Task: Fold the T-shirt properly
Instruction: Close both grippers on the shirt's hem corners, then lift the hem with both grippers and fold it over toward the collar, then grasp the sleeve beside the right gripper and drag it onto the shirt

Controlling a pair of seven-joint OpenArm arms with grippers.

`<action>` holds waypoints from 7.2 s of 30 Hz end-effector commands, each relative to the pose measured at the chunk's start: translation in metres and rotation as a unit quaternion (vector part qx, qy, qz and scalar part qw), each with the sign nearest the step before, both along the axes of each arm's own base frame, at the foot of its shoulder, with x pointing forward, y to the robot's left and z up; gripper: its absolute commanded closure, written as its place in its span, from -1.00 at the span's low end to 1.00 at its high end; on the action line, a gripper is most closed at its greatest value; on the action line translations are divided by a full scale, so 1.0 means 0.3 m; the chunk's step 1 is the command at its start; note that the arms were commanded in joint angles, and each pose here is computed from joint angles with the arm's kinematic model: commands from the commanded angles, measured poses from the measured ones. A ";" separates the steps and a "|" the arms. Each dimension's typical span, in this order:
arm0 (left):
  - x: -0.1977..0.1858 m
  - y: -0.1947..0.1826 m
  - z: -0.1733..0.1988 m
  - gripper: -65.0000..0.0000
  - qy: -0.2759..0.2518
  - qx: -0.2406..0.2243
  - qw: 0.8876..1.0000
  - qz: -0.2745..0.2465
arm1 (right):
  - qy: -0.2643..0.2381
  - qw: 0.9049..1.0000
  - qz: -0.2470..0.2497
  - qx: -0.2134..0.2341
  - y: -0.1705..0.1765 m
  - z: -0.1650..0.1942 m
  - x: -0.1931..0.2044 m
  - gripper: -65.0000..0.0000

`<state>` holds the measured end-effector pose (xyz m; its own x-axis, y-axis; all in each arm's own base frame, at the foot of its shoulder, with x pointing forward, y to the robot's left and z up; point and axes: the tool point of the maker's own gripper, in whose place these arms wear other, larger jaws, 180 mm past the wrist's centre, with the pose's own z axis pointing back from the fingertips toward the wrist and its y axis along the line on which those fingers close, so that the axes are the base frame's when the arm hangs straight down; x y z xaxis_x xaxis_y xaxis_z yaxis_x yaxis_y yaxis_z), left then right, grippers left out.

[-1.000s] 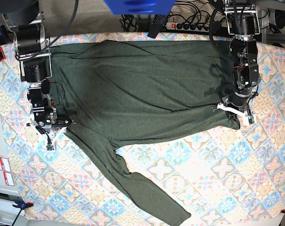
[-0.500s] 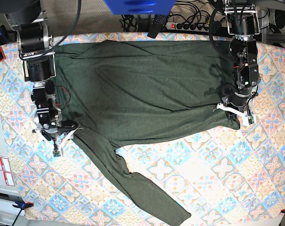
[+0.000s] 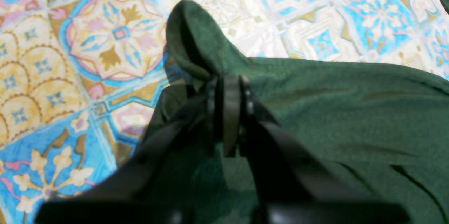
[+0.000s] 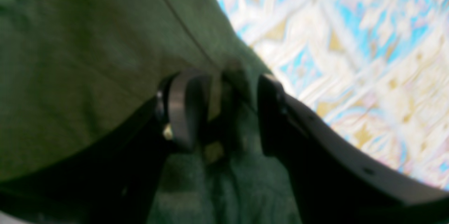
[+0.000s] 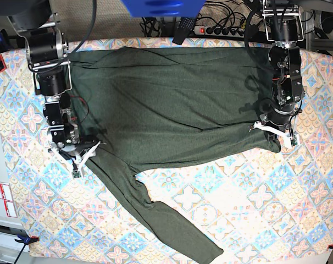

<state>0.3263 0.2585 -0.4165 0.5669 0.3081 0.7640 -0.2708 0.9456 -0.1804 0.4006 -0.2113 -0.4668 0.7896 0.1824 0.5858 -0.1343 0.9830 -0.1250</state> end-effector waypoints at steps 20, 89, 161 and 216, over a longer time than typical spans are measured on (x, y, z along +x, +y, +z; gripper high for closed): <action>0.030 0.015 0.049 1.00 -0.025 0.005 1.000 0.001 | -0.040 0.999 -0.009 0.006 -0.023 0.029 0.054 0.17; -0.073 0.036 0.123 1.00 -0.045 0.009 0.999 -0.004 | -0.097 0.995 0.037 0.005 -0.075 0.286 -0.135 0.99; -0.397 0.006 -0.068 0.59 0.077 0.018 0.996 -0.038 | 0.006 0.999 0.003 -0.046 -0.203 0.208 -0.635 0.83; -0.368 0.080 0.155 -0.21 -0.019 -0.041 0.999 0.025 | -0.022 0.995 0.092 0.042 0.108 0.045 0.062 0.48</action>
